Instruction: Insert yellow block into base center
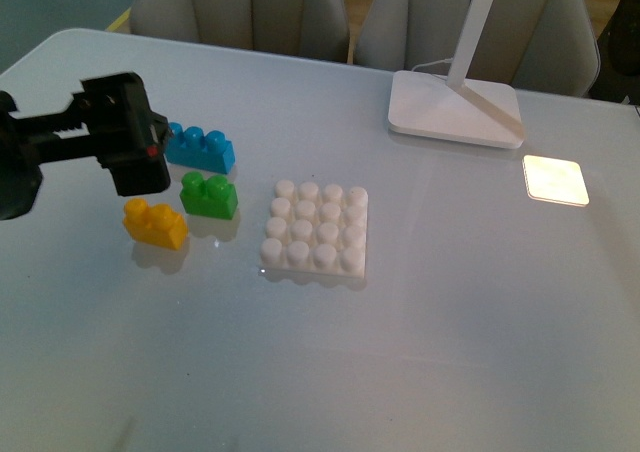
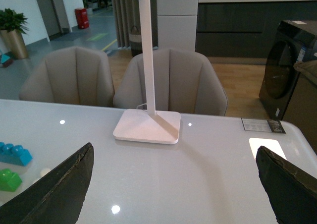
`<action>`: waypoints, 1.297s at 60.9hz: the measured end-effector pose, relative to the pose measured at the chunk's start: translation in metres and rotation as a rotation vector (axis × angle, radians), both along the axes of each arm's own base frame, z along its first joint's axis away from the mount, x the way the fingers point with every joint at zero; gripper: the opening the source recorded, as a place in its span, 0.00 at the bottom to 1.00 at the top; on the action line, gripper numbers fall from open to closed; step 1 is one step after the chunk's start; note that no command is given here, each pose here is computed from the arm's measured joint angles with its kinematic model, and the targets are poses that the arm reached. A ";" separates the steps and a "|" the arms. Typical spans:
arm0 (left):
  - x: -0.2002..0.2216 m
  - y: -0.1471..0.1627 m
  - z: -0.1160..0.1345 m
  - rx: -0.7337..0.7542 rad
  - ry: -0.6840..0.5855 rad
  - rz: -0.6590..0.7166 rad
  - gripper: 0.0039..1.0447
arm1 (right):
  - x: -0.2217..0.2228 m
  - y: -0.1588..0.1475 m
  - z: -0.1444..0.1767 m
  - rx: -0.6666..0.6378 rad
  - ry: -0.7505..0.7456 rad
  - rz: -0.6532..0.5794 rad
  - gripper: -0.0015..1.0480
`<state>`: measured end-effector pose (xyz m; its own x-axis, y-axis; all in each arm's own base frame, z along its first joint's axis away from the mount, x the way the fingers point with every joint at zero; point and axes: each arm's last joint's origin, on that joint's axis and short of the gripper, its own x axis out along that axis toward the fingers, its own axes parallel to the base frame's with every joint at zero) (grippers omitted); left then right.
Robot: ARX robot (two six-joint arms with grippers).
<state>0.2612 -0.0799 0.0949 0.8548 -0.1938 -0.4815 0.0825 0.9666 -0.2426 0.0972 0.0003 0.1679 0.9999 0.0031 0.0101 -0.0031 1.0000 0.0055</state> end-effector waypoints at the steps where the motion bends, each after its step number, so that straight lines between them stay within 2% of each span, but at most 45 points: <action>1: 0.002 0.000 -0.004 0.005 0.005 -0.001 0.93 | 0.000 0.000 0.000 0.000 0.000 0.000 0.92; 19: 0.029 -0.002 -0.045 0.116 0.024 -0.068 0.93 | 0.000 0.000 0.000 0.000 0.000 0.000 0.92; 32: 0.043 0.015 -0.073 0.178 0.051 -0.105 0.93 | 0.000 0.000 0.000 0.000 0.000 0.000 0.92; 58: 0.055 0.055 -0.103 0.230 0.073 -0.134 0.93 | 0.000 0.000 0.000 0.000 0.000 0.000 0.92; 79: 0.064 0.054 -0.116 0.223 0.076 -0.176 0.93 | 0.000 0.000 0.000 0.000 0.000 0.000 0.92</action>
<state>0.3254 -0.0262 -0.0212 0.7773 -0.2185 -0.5899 0.2437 0.9691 -0.0379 0.0972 0.0003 0.1679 0.9999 0.0031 0.0101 -0.0031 1.0000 0.0055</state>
